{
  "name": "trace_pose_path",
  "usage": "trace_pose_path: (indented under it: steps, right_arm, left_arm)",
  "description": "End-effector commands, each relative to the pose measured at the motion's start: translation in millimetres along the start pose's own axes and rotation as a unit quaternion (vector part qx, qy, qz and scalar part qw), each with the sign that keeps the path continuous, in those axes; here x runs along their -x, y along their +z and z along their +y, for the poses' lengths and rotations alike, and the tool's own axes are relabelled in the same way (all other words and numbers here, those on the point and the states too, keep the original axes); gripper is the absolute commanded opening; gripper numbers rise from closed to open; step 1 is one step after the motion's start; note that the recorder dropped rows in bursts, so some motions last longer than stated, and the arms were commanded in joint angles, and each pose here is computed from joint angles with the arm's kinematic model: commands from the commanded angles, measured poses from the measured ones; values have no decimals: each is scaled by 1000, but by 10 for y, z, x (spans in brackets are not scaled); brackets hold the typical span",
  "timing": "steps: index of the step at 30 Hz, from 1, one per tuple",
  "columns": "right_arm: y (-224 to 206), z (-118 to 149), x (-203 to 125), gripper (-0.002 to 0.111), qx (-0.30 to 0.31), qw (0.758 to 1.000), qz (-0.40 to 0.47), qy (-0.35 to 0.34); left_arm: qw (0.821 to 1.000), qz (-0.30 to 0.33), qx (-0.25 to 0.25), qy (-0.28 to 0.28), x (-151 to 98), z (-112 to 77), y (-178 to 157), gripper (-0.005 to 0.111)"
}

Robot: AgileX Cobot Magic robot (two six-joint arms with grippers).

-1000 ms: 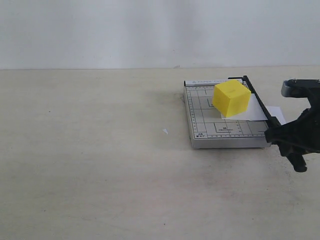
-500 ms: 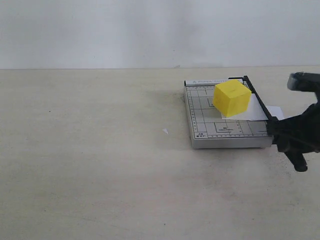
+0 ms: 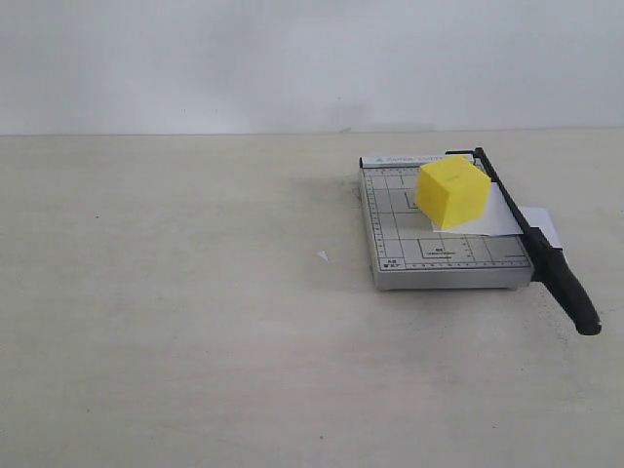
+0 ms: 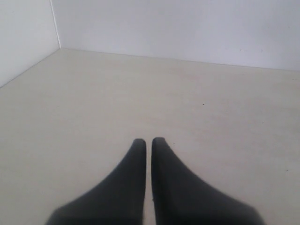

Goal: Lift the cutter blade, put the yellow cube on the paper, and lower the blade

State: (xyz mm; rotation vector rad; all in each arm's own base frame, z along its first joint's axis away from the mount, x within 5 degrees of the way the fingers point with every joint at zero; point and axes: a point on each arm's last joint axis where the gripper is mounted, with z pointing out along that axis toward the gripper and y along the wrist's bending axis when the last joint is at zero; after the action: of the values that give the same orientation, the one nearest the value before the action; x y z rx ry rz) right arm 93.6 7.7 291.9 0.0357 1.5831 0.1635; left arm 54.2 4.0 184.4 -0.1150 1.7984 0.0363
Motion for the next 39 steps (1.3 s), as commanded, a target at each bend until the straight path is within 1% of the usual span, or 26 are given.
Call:
trace_pose_path:
  steps: [1, 2, 3, 5, 8, 10, 12, 13, 14, 15, 17, 18, 20, 25, 27, 29, 31, 33, 37, 39]
  right_arm:
    - [-107, -174, -489, 0, -59, 991, -81, -91]
    - [-105, -213, -640, 0, -68, 995, -60, -49]
    - [-111, -230, -713, 0, -73, 996, -48, -33]
    - [-109, -225, -729, 0, -70, 996, -39, -32]
    - [-108, -171, -936, 0, -36, 996, 74, -28]
    - [-125, -120, -1030, 0, -3, 990, 126, -61]
    - [-196, -82, -1083, 0, 26, 983, 149, -107]
    - [-244, -66, -1111, 0, 35, 980, 159, -113]
    - [-294, -59, -1107, 0, 37, 981, 148, -118]
    - [-353, -57, -1108, 0, 39, 980, 136, -139]
    - [-401, -89, -1130, 0, 22, 979, 140, -150]
    - [-398, -96, -1118, 0, 13, 984, 134, -119]
    - [-379, -102, -1091, 0, 5, 988, 123, -95]
    - [-320, -149, -954, 0, -27, 993, 58, -101]
    - [-334, -194, -985, 0, -49, 990, 76, -103]
    - [-371, -240, -1086, 0, -77, 988, 129, -45]
    - [-379, -262, -1082, 0, -85, 982, 131, -103]
    - [-396, -258, -1094, 0, -86, 978, 137, -129]
    - [-404, -249, -1075, 0, -96, 979, 122, -130]
    - [-404, -253, -1071, 0, -103, 981, 118, -112]
  left_arm:
    - [1000, -7, 1, 0, 12, 2, -3, 4]
    - [1000, -7, 1, 0, 12, 2, -3, 4]
    - [1000, -7, 1, 0, 12, 2, -3, 4]
    - [1000, -7, 1, 0, 12, 2, -3, 4]
    - [1000, -7, 1, 0, 12, 2, -3, 4]
    - [1000, -7, 1, 0, 12, 2, -3, 4]
    - [1000, -7, 1, 0, 12, 2, -3, 4]
    - [1000, -7, 1, 0, 12, 2, -3, 4]
    - [1000, -7, 1, 0, 12, 2, -3, 4]
    - [1000, -7, 1, 0, 12, 2, -3, 4]
    - [1000, -7, 1, 0, 12, 2, -3, 4]
    - [1000, -7, 1, 0, 12, 2, -3, 4]
    - [1000, -7, 1, 0, 12, 2, -3, 4]
    - [1000, -7, 1, 0, 12, 2, -3, 4]
    - [1000, -7, 1, 0, 12, 2, -3, 4]
    - [1000, -7, 1, 0, 12, 2, -3, 4]
    - [1000, -5, 1, 0, 9, 1, -3, 4]
    - [1000, -6, 1, 0, 11, 1, -3, 4]
    - [1000, -6, 1, 0, 11, 1, -3, 4]
    - [1000, -6, 1, 0, 11, 1, -3, 4]
